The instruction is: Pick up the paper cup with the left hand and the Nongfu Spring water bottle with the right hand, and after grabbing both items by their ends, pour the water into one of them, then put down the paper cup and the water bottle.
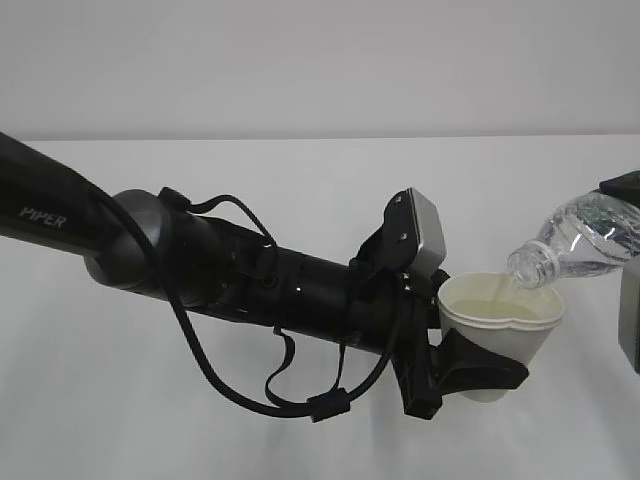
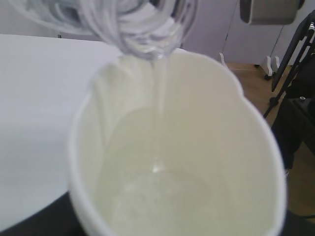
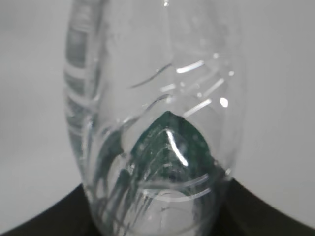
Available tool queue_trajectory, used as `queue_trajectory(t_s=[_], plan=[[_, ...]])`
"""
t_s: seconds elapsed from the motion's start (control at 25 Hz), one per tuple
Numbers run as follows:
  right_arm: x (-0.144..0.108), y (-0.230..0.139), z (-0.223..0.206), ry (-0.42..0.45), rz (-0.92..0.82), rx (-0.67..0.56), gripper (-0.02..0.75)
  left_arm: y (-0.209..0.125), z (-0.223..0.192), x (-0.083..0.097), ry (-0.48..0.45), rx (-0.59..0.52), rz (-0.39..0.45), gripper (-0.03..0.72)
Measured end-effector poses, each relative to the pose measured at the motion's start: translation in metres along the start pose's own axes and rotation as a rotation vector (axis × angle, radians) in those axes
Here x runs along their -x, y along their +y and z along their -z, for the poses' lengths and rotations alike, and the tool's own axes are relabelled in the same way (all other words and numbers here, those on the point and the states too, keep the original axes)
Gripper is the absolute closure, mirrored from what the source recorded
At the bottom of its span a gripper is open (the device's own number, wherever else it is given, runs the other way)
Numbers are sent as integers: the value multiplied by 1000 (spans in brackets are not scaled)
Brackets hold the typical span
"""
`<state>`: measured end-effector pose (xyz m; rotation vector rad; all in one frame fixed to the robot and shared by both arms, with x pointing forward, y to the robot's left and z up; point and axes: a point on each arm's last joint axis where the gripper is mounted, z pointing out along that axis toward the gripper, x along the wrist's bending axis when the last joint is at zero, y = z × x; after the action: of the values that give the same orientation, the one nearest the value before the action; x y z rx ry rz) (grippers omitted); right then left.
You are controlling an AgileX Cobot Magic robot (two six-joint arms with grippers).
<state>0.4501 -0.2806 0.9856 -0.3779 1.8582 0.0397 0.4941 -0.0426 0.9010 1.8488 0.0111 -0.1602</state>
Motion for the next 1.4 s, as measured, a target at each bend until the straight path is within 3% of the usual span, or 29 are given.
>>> queue_trajectory(t_s=[1.4], plan=[[-1, 0, 0, 15, 20, -3, 394, 0, 0, 0, -2, -2, -2, 303]])
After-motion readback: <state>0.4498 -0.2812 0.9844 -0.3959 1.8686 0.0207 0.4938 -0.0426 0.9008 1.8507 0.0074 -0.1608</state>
